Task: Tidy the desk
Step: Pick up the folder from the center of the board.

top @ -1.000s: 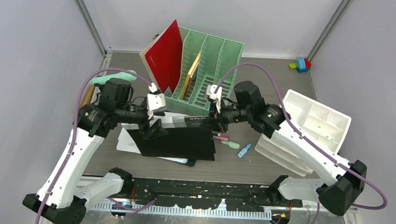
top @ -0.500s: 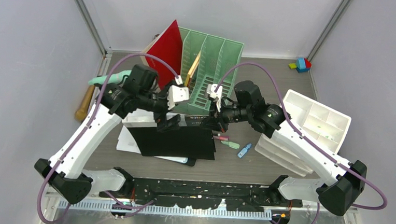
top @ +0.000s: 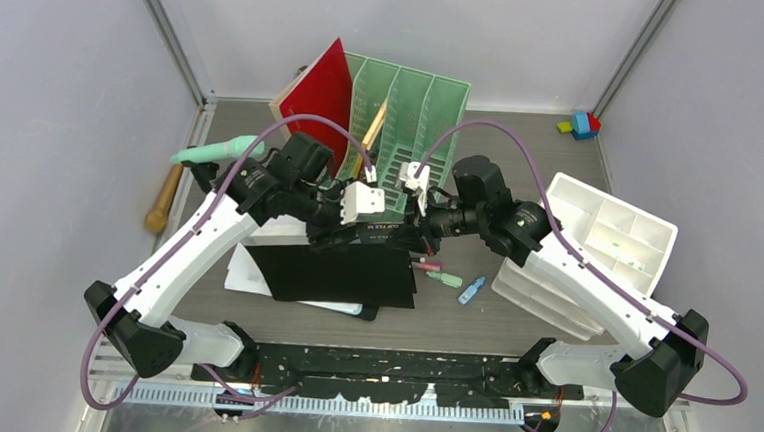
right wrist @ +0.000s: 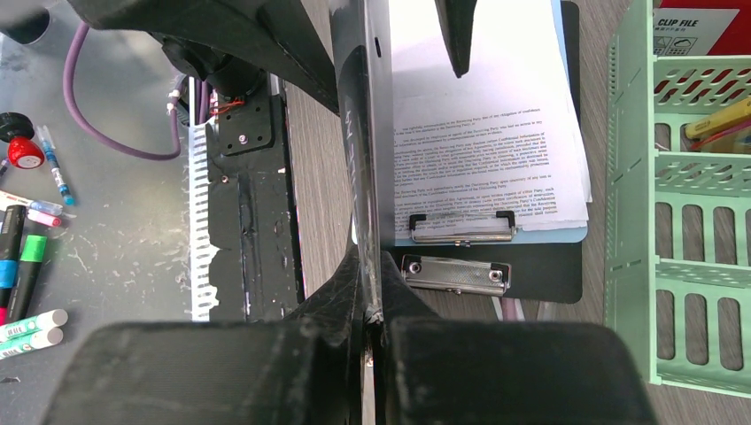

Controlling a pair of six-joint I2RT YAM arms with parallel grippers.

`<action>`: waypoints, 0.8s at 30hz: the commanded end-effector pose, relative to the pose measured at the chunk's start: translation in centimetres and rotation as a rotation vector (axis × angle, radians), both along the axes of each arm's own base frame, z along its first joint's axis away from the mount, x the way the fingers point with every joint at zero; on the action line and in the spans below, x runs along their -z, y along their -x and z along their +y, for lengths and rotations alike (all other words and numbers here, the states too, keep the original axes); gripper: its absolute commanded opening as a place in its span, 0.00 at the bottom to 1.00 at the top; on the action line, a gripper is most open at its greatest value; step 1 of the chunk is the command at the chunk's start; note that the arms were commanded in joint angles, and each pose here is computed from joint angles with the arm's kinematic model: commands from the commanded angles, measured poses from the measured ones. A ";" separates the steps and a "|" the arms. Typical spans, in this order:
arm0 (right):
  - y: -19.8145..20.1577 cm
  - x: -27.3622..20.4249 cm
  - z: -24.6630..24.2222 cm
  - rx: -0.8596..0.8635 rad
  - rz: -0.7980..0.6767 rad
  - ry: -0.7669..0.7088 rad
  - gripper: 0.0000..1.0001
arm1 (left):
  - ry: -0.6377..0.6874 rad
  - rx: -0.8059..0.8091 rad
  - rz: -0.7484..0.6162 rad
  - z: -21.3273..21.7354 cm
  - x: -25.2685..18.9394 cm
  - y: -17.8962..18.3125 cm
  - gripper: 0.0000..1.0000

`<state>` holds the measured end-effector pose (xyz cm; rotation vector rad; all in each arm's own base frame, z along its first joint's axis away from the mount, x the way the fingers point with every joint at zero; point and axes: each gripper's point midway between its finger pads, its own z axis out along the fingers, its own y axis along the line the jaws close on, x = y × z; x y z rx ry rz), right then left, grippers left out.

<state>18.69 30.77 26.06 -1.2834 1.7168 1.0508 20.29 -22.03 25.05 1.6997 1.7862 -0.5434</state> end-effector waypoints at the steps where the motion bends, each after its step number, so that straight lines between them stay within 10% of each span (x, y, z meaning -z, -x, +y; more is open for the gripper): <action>1: -0.3 -3.4 0.1 0.003 -0.085 -0.083 0.00 | -0.056 0.024 -0.010 0.6 0.5 0.4 0.56; 7: -0.4 -3.2 0.0 0.006 -0.085 -0.083 0.00 | -0.091 0.034 0.031 0.7 0.9 0.8 0.32; 10: -0.5 -3.2 0.0 0.012 -0.084 -0.083 0.00 | -0.091 0.037 0.033 0.6 0.8 0.8 0.02; 13: -0.7 -3.3 -0.2 0.025 -0.090 -0.086 0.03 | -0.071 0.045 0.033 0.5 0.2 1.2 0.00; 15: -0.8 -3.4 -0.4 0.040 -0.096 -0.089 0.12 | -0.042 0.050 0.024 0.4 -0.6 1.6 0.00; 18: -1.3 -3.7 -0.7 0.071 -0.101 -0.094 0.52 | -0.004 0.046 0.003 0.3 -1.8 1.9 0.00; 24: -2.3 -4.3 -1.4 0.131 -0.115 -0.104 0.87 | 0.037 0.014 0.012 0.1 -3.1 2.2 0.00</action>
